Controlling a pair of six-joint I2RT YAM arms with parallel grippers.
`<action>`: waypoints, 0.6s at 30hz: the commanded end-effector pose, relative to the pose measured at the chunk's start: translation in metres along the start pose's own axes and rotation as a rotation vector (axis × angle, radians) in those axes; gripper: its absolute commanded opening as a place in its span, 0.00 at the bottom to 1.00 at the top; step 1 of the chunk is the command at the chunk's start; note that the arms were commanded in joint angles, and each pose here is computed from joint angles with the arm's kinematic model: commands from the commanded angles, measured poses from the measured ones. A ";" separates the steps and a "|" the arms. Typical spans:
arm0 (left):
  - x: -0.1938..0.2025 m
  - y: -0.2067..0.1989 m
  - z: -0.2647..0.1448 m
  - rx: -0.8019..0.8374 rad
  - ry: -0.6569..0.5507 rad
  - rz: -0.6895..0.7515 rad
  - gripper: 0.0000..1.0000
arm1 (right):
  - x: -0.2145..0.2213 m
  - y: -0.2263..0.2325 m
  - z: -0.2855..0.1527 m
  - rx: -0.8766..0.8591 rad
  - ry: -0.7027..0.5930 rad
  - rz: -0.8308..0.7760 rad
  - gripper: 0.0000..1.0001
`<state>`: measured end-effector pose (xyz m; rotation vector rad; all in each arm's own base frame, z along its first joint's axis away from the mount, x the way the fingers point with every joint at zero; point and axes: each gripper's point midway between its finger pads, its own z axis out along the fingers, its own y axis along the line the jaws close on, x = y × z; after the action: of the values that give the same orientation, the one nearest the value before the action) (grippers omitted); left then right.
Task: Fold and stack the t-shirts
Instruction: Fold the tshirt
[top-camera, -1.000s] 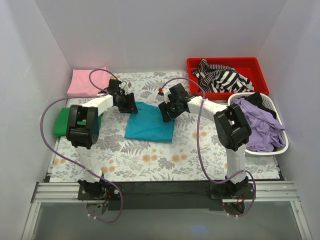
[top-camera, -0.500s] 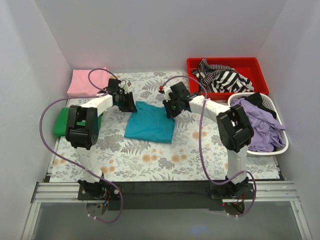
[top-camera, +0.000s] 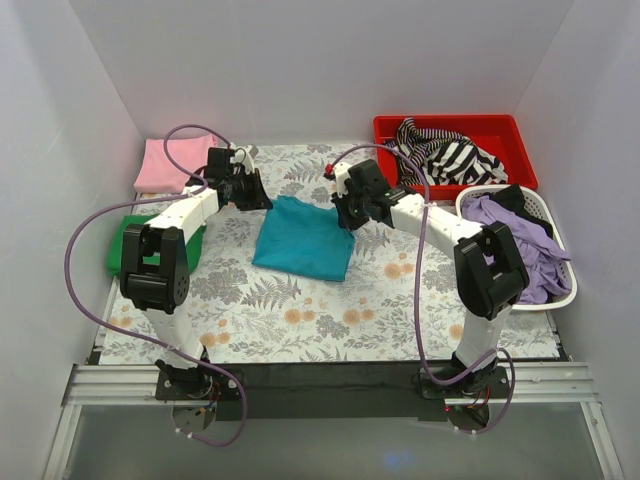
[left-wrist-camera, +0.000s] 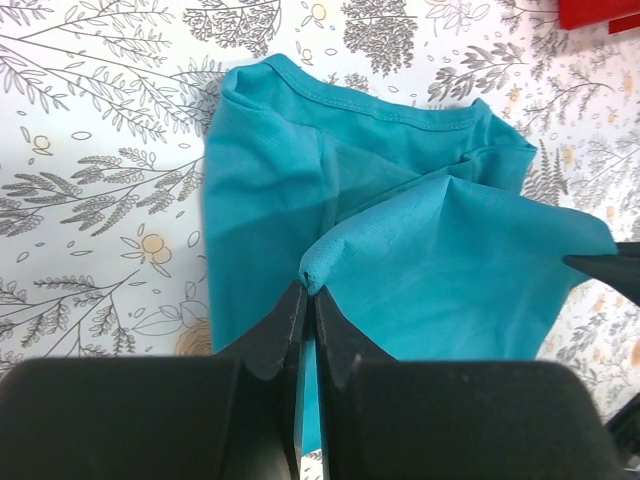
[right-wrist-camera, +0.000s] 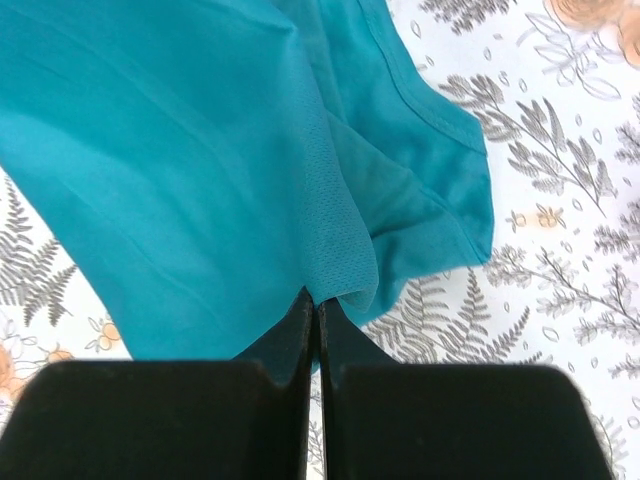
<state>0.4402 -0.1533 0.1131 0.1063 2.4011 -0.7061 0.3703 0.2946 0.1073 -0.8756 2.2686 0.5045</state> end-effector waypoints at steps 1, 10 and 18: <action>-0.025 -0.020 -0.016 0.070 -0.077 0.030 0.00 | -0.018 -0.011 -0.017 0.095 -0.075 -0.005 0.01; -0.061 -0.041 -0.016 0.175 -0.201 0.076 0.00 | -0.032 -0.054 -0.038 0.360 -0.231 0.023 0.01; -0.095 -0.040 0.038 0.304 -0.306 0.048 0.00 | -0.040 -0.121 0.014 0.556 -0.257 0.091 0.01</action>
<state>0.4960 -0.1877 0.1512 0.1593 2.1095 -0.9166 0.4375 0.2444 0.1095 -0.5461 2.1263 0.1021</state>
